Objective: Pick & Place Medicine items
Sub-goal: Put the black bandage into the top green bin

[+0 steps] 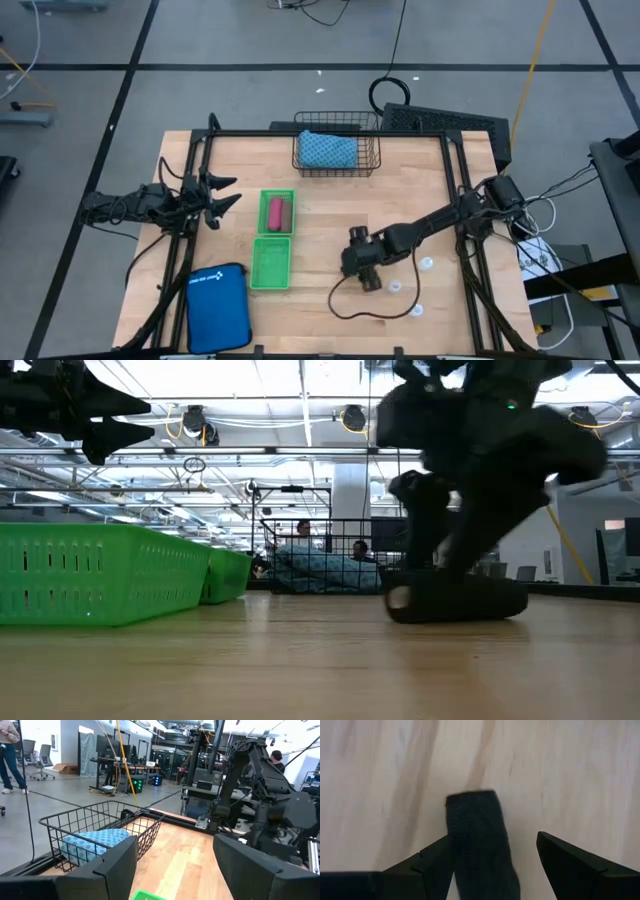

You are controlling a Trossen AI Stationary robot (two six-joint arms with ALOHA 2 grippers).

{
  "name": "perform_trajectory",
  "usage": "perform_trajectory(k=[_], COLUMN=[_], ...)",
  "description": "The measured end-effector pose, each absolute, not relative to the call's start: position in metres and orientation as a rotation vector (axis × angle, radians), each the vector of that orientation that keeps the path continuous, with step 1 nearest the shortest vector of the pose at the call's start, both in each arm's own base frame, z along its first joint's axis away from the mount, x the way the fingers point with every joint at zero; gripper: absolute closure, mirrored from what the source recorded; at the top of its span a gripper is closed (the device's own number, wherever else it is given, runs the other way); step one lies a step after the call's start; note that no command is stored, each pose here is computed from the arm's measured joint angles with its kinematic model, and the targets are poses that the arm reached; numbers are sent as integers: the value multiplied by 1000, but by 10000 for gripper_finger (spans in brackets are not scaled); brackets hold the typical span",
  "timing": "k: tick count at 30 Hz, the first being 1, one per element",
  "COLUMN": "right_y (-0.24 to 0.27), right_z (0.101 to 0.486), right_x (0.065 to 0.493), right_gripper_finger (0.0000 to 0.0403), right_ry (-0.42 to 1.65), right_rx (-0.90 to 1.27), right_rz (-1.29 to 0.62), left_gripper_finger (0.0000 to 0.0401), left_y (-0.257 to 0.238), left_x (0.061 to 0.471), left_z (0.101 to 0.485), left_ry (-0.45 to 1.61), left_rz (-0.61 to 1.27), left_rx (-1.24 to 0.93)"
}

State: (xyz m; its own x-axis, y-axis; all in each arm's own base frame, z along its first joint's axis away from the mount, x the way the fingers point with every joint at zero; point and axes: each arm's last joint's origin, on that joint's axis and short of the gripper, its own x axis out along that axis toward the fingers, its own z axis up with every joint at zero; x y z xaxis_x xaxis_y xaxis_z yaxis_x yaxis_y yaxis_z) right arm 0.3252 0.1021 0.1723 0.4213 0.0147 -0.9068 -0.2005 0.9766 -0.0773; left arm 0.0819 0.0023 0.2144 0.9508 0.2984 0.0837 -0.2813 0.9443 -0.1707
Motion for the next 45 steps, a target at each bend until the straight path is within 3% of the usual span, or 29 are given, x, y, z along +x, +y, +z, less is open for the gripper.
perform_trajectory(k=[11, 20, 27, 35, 45], right_y=[97, 96, 95, 89, 95], right_z=[210, 191, 157, 138, 138], right_x=[301, 287, 280, 272, 274], right_gripper_finger=[140, 140, 140, 141, 205], right_ry=[1127, 1266, 1178, 1122, 1062], right_rx=[-237, -276, -252, -309, -306], right_rz=[194, 227, 295, 246, 251], left_gripper_finger=[132, 132, 132, 132, 132], left_y=[2, 2, 2, 2, 2], left_x=[82, 82, 82, 82, 82], left_z=[214, 214, 214, 214, 214], left_ry=[-109, -109, -109, -109, -109], left_rz=[296, 296, 296, 296, 296], left_rx=[-158, -158, -158, -158, -158])
